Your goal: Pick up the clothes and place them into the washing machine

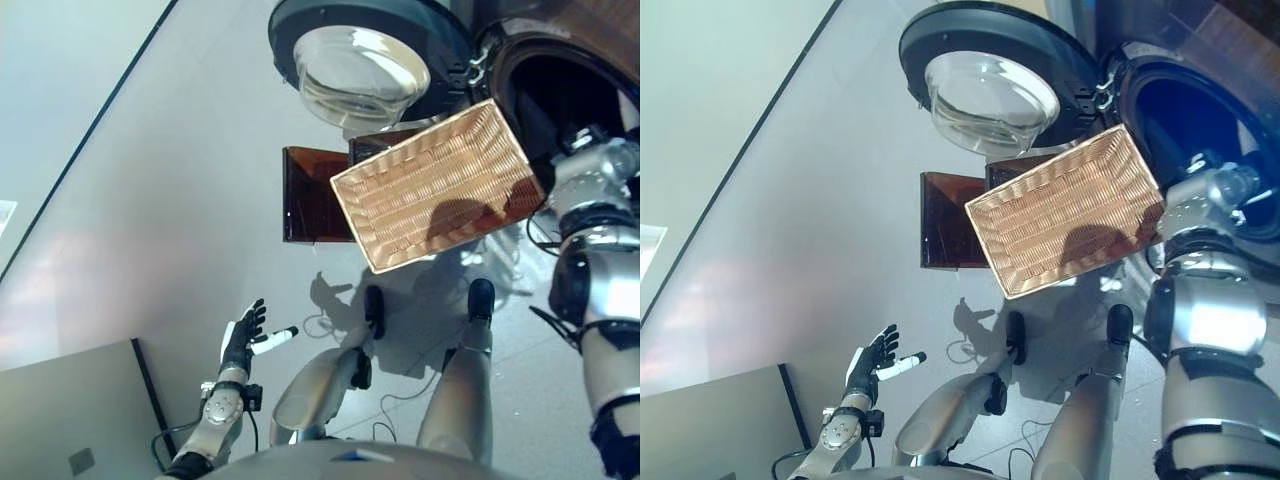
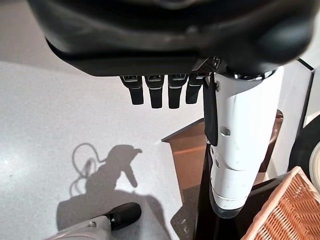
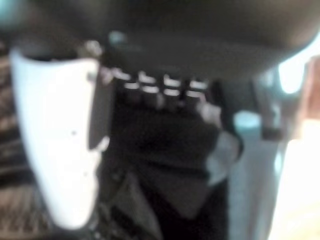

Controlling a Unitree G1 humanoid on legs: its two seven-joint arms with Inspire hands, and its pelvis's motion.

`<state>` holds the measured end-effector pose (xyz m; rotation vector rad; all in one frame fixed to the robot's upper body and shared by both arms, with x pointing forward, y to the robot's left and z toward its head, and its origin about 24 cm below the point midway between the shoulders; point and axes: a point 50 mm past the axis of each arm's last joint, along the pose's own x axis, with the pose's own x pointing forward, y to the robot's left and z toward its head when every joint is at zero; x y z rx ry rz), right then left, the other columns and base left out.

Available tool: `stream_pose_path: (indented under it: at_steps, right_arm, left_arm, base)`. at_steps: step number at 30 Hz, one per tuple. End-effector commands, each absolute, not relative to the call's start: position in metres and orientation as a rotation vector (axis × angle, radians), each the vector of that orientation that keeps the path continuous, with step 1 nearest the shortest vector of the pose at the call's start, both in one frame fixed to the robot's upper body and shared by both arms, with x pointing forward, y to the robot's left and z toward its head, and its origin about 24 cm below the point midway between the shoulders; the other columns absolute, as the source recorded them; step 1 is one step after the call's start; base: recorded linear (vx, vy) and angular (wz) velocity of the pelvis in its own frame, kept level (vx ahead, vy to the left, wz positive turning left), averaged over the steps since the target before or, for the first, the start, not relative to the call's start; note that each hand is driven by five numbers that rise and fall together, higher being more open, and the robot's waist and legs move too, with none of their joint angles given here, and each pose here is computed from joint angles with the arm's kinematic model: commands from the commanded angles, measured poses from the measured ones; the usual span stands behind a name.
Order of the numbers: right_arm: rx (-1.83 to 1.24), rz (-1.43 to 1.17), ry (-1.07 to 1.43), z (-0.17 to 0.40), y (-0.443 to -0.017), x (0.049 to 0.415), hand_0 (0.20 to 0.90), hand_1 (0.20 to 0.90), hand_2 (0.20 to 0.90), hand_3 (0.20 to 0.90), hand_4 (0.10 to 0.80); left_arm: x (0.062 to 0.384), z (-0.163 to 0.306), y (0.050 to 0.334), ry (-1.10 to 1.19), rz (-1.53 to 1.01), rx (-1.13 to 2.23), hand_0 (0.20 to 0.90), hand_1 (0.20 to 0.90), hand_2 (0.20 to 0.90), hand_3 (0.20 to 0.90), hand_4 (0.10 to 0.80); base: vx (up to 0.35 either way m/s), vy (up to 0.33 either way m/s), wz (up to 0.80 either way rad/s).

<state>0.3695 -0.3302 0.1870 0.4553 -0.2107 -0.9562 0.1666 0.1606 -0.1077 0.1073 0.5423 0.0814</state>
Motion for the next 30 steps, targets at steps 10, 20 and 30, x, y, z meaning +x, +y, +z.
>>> stream_pose_path:
  at_steps: [10,20,30]
  right_arm:
    - [0.160,-0.623,-0.285,0.123,-0.242,0.357,0.900,0.900,0.900,0.900,0.800]
    - [0.071,-0.552,-0.103,0.063,-0.225,0.336,0.900,0.900,0.900,0.900,0.800]
    - [-0.145,-0.534,0.202,-0.016,-0.232,0.292,0.900,0.900,0.900,0.900,0.800]
  left_arm:
    - [0.159,-0.115,0.200,0.572,0.261,0.227,0.900,0.900,0.900,0.900,0.800]
    - [0.155,-0.119,0.204,0.598,0.284,0.255,0.900,0.900,0.900,0.900,0.800]
    - [0.140,-0.132,0.207,0.702,0.259,0.350,0.900,0.900,0.900,0.900,0.800]
  base:
    - [0.002,-0.001,0.00]
    - [0.019,-0.010,-0.01]
    - [0.092,-0.052,0.03]
